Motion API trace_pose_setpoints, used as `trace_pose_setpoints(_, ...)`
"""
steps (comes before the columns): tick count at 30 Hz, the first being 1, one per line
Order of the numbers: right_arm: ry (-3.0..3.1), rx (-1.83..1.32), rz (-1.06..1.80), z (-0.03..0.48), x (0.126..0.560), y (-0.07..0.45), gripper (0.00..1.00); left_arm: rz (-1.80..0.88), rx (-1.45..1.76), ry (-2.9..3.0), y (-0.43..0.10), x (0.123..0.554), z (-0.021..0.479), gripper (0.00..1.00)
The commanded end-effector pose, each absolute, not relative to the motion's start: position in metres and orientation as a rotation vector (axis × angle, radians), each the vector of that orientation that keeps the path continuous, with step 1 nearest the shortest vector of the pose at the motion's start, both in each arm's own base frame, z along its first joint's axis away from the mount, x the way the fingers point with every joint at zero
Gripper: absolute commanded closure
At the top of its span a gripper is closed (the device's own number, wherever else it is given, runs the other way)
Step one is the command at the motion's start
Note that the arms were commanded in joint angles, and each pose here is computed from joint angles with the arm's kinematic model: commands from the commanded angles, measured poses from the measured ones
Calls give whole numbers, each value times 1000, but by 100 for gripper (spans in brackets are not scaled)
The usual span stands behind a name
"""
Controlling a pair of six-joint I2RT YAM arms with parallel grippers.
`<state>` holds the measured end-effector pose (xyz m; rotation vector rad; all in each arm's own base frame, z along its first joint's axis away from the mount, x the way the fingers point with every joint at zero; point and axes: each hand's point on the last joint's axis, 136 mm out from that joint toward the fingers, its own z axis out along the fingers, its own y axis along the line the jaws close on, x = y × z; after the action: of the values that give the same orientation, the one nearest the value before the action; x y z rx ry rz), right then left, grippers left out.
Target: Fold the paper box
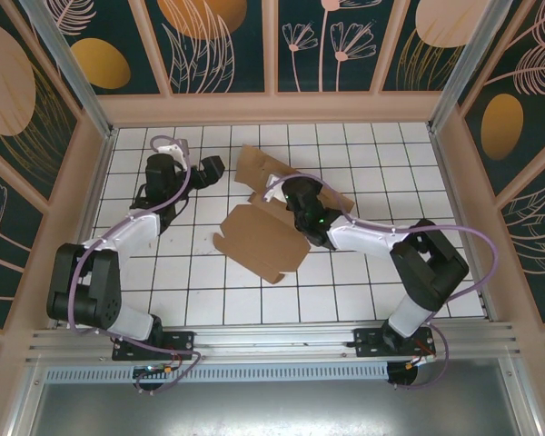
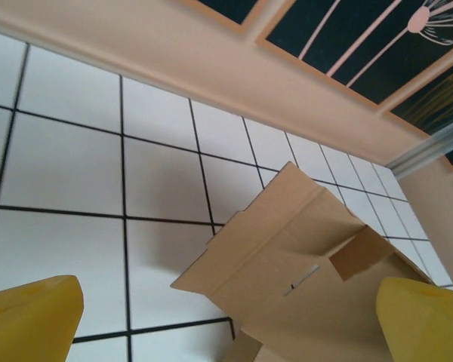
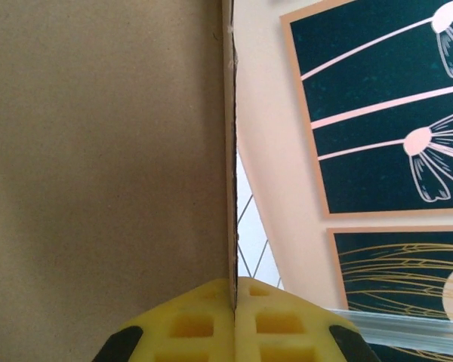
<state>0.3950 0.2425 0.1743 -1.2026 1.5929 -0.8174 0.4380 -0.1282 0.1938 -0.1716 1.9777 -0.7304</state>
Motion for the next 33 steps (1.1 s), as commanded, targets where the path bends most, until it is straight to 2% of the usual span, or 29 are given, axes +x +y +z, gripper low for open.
trace_pose_setpoints(1,1546,-1144,-878,189,396,250,100,-601,-185,1952,-109,442,203,1)
trace_pose_setpoints(5,1529,-1138,-897,191,390,259,100,-567,-259,1972,-95,452,196,1)
trace_pose_setpoints(17,1340,-1218,-1005,179,369,278,100,-748,-414,2001,-77,472,168,1)
trace_pose_setpoints(33,1296,-1273,-993,159,369,286,100,-899,-294,2137,-108,508,148,2)
